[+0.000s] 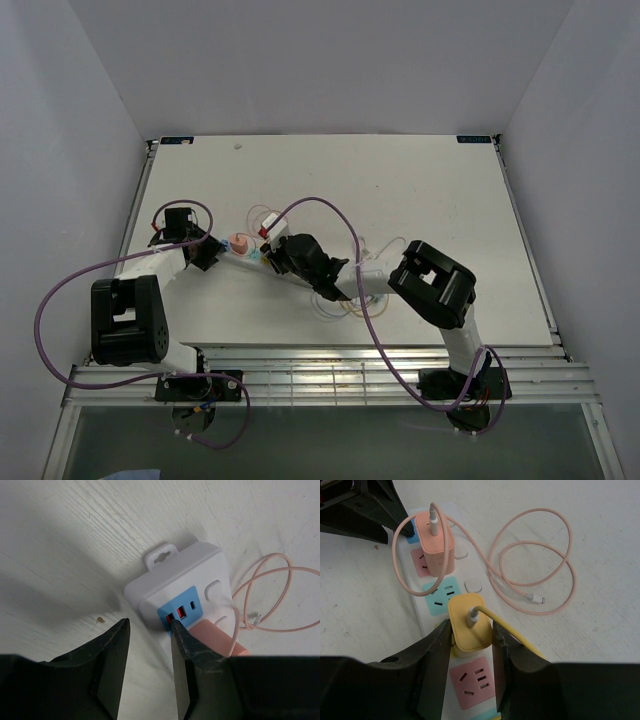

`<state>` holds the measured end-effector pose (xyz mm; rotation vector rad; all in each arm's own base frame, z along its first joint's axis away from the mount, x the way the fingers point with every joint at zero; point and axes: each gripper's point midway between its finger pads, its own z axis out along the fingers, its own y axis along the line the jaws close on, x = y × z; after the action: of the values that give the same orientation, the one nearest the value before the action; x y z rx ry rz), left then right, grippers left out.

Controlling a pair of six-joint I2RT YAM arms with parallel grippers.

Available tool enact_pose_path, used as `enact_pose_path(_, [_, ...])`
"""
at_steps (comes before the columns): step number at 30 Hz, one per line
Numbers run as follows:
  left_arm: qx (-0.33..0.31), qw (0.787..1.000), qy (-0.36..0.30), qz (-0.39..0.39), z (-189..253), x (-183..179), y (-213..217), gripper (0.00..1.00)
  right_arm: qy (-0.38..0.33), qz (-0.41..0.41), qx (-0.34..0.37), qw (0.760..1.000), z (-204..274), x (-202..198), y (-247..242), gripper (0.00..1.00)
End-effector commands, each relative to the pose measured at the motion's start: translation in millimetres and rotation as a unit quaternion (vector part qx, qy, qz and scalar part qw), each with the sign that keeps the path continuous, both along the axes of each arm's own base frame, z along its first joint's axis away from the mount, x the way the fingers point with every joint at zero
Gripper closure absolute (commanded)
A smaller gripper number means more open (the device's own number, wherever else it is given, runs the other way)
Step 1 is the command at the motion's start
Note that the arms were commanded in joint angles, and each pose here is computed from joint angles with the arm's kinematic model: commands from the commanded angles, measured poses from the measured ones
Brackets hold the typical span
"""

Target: Insert the plug

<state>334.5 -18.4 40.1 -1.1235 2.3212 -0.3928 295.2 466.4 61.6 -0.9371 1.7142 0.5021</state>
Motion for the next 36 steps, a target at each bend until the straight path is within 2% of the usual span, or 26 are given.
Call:
enact_pose_path(1, [-0.028, 0.997, 0.068, -0.035, -10, -38, -19, 0.52, 0.285, -0.021, -0.458, 0.842, -230, -139, -224, 0.92])
enact_pose_path(6, [-0.032, 0.996, 0.071, -0.037, -13, -39, -21, 0.52, 0.303, -0.01, -0.465, 0.832, -245, -154, -239, 0.92])
enact_pose_path(7, [-0.031, 0.996, 0.071, -0.036, -13, -39, -21, 0.52, 0.301, -0.008, -0.455, 0.838, -247, -154, -236, 0.92])
enact_pose_path(13, [-0.031, 0.997, 0.068, -0.036, -11, -38, -21, 0.52, 0.295, -0.013, -0.473, 0.83, -255, -155, -249, 0.92])
enact_pose_path(18, [-0.031, 0.997, 0.067, -0.036, -10, -38, -21, 0.52, 0.281, -0.025, -0.476, 0.833, -251, -150, -251, 0.92])
enact_pose_path(25, [-0.032, 0.997, 0.059, -0.037, -5, -37, -21, 0.52, 0.262, -0.032, -0.451, 0.852, -239, -141, -240, 0.92])
enact_pose_path(33, [-0.037, 0.998, 0.038, -0.037, 14, -32, -23, 0.51, 0.213, -0.034, -0.396, 0.893, -193, -107, -192, 0.92])
enact_pose_path(36, [-0.034, 0.998, 0.025, -0.038, 28, -32, -22, 0.51, 0.2, -0.038, -0.389, 0.899, -178, -98, -182, 0.92])
